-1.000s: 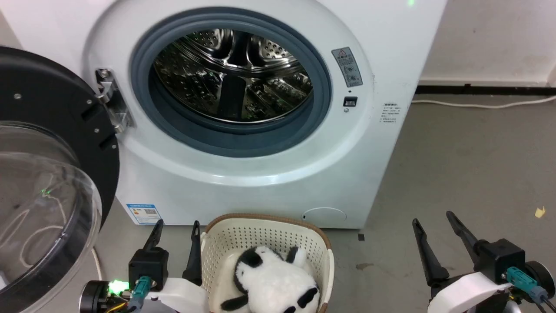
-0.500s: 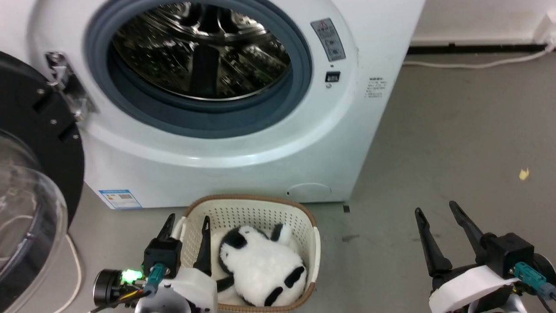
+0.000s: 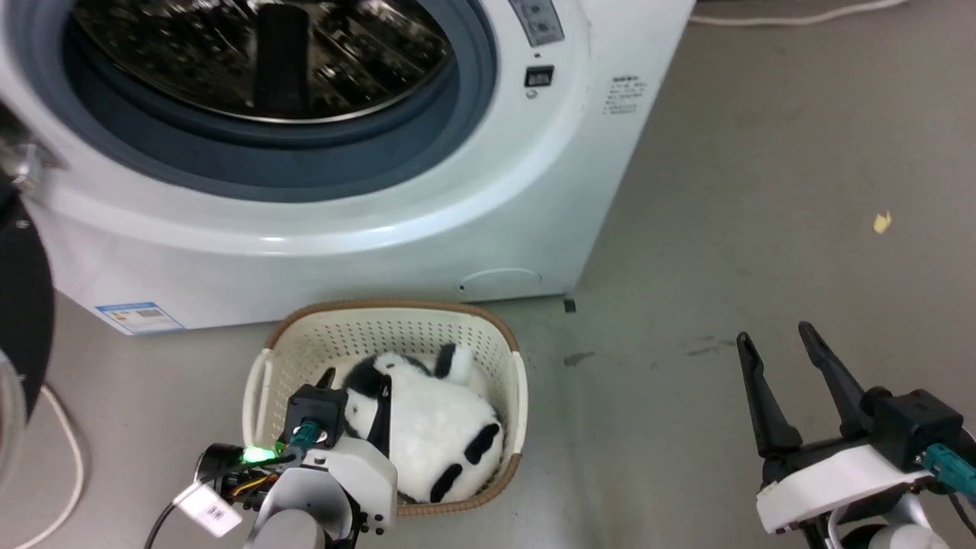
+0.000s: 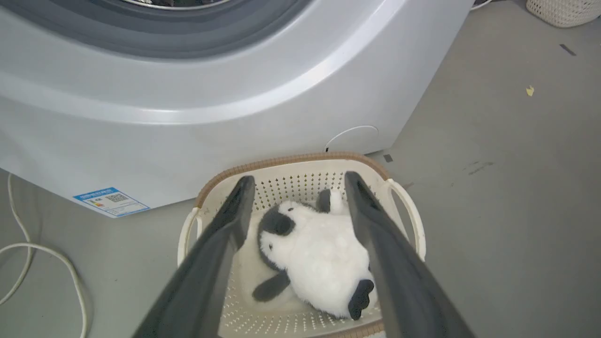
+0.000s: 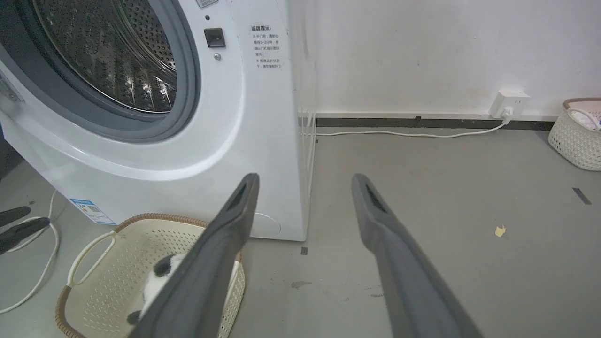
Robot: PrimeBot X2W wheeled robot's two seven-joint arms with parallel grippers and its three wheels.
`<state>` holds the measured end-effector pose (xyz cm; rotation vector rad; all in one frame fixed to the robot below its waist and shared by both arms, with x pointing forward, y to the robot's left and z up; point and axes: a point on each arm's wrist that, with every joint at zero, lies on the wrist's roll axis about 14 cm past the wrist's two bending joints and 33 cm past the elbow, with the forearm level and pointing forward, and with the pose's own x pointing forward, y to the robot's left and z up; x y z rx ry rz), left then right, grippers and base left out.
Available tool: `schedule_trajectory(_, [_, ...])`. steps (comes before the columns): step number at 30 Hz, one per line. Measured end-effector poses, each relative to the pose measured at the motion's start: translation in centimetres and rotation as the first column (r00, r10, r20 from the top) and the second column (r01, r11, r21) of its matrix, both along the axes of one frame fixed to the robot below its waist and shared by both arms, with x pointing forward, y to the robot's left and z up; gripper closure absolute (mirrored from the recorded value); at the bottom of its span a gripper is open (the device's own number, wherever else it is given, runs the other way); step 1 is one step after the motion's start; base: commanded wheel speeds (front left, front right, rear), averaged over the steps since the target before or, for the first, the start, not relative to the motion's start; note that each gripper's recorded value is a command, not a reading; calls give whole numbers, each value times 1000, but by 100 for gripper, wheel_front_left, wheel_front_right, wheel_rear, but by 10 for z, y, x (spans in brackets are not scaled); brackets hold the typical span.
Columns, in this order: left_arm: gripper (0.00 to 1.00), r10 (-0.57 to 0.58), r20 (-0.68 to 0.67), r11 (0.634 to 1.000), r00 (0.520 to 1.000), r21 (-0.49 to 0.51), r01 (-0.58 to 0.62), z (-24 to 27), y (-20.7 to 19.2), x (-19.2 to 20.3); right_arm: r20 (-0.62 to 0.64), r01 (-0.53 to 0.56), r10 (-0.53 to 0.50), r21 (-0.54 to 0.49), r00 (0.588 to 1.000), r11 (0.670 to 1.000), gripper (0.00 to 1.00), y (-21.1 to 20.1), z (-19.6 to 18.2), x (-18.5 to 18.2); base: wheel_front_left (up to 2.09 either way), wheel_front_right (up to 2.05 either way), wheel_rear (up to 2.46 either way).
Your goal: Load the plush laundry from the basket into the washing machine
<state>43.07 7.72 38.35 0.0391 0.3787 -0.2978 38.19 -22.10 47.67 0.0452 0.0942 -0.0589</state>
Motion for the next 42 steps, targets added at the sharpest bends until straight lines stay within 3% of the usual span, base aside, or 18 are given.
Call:
schedule_trajectory(16, [0, -103, -251, 992, 963, 51, 119, -88, -23, 12, -11, 75, -74, 27, 997, 997, 0, -23, -13, 12, 0, 0, 0])
schedule_trajectory(25, [0, -165, -496, 970, 852, 77, 233, -151, -33, -3, -44, 130, -128, 44, 991, 991, 0, -39, -29, 12, 0, 0, 0])
schedule_trajectory(42, [0, -192, -658, 939, 728, 94, 332, -214, -52, 9, -102, 221, -214, 58, 971, 974, 0, -62, -57, 8, 0, 0, 0])
